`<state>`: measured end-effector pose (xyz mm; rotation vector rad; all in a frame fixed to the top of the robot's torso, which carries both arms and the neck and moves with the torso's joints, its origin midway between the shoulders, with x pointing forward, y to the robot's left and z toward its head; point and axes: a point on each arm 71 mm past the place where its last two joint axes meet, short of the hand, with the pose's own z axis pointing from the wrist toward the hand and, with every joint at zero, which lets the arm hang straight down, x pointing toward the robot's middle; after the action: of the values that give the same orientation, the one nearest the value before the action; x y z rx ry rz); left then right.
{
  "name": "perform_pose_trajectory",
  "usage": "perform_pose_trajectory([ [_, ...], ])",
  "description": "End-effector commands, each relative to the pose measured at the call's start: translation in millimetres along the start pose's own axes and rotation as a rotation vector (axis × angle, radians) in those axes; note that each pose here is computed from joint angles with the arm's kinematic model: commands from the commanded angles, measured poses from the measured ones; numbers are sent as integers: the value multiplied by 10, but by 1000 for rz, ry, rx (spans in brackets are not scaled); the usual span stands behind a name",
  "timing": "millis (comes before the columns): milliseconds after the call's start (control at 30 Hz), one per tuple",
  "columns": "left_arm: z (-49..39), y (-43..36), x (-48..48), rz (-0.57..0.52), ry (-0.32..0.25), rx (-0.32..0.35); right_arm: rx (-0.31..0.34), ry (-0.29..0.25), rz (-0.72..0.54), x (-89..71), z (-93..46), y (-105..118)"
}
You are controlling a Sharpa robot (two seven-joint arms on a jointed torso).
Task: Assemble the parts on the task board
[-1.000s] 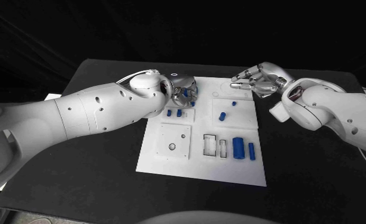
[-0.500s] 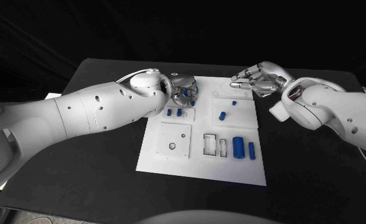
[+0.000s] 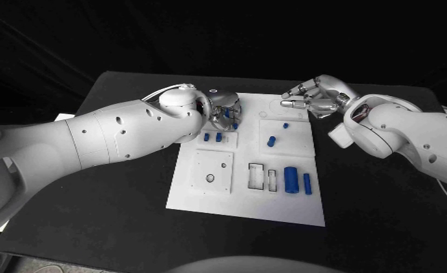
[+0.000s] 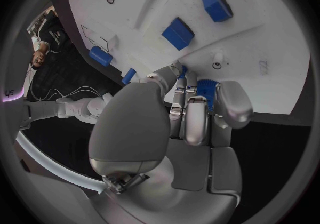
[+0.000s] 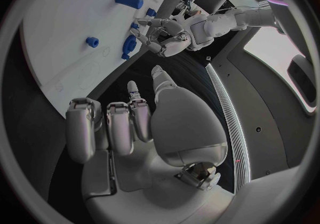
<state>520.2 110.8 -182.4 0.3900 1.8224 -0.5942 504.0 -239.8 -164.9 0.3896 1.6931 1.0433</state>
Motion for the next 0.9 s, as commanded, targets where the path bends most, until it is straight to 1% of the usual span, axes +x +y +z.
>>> perform_pose_trajectory([
  [33,4,-16,46,-1,35,3,-9,7,1,13,3,12],
  [267,9,-3,44,-1,32,-4,-9,8,3,15,3,12],
  [667,22,-25,46,-30,5,20,-9,10,4,18,4,14],
  [900,1,10,32,-53,-21,16,-9,10,4,17,4,13],
])
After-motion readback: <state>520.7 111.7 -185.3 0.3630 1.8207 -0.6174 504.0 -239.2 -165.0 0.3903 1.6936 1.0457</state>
